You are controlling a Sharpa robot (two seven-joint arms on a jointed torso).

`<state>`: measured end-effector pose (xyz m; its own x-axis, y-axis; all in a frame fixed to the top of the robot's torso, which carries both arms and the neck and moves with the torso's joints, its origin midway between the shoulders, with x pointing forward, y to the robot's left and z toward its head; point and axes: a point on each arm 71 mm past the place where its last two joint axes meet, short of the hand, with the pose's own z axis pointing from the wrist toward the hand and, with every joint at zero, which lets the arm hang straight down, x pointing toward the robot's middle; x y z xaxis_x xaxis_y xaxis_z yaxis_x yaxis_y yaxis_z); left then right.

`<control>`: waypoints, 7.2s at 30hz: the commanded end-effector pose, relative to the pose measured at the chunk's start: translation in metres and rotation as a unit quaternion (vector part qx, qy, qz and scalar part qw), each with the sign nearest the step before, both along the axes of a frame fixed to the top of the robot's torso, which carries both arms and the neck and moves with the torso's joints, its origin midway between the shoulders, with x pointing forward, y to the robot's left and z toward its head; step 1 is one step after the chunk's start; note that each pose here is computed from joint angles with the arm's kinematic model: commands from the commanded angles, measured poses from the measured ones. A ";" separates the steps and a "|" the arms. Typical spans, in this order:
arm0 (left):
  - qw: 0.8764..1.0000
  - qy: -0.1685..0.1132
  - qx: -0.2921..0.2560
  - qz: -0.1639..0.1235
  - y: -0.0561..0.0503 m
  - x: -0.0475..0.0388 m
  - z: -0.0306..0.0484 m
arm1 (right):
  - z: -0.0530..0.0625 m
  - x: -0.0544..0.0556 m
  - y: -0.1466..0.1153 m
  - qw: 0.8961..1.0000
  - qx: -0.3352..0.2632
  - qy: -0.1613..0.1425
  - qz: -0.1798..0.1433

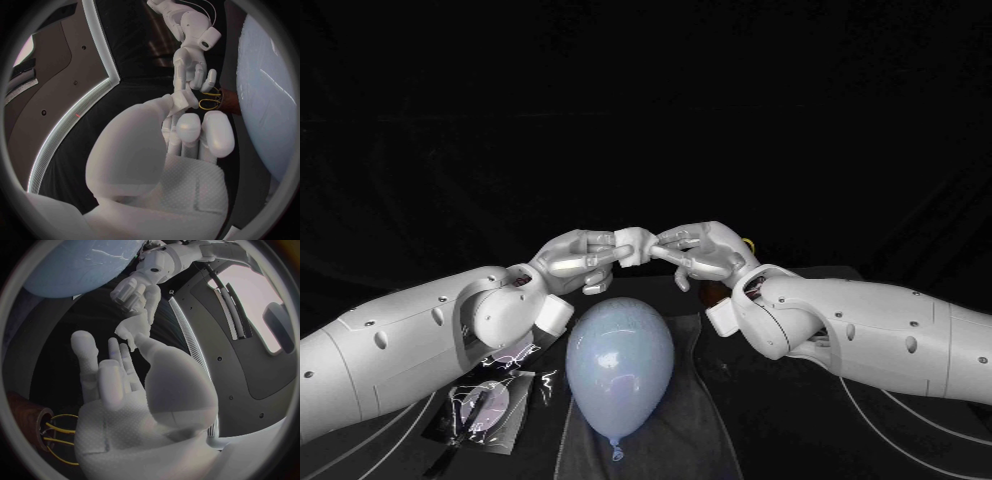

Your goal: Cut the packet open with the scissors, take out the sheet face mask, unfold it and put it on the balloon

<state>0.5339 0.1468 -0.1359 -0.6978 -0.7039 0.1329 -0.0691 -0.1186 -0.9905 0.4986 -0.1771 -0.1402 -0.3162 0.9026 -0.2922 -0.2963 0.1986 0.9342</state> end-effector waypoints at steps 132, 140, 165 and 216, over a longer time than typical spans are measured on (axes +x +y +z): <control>0.998 -0.011 0.054 0.020 0.018 0.0078 -0.0006 | 0.004 -0.021 0.001 0.996 0.044 0.050 0.063; 0.998 -0.011 0.054 0.019 0.018 0.0076 -0.0006 | 0.004 -0.020 0.000 0.996 0.048 0.050 0.058; 0.998 -0.011 0.056 0.012 0.018 0.0067 -0.0007 | 0.003 -0.014 -0.007 0.997 0.047 0.051 0.028; 0.998 -0.008 0.066 0.018 0.023 0.0079 0.0008 | 0.005 -0.017 -0.009 0.999 0.023 0.037 0.012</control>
<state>0.5420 0.1713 -0.1366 -0.6647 -0.7466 0.0269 -0.0552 0.0132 -0.9984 0.4812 -0.1855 -0.1368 -0.3646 0.9024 -0.2297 -0.2217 0.1555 0.9626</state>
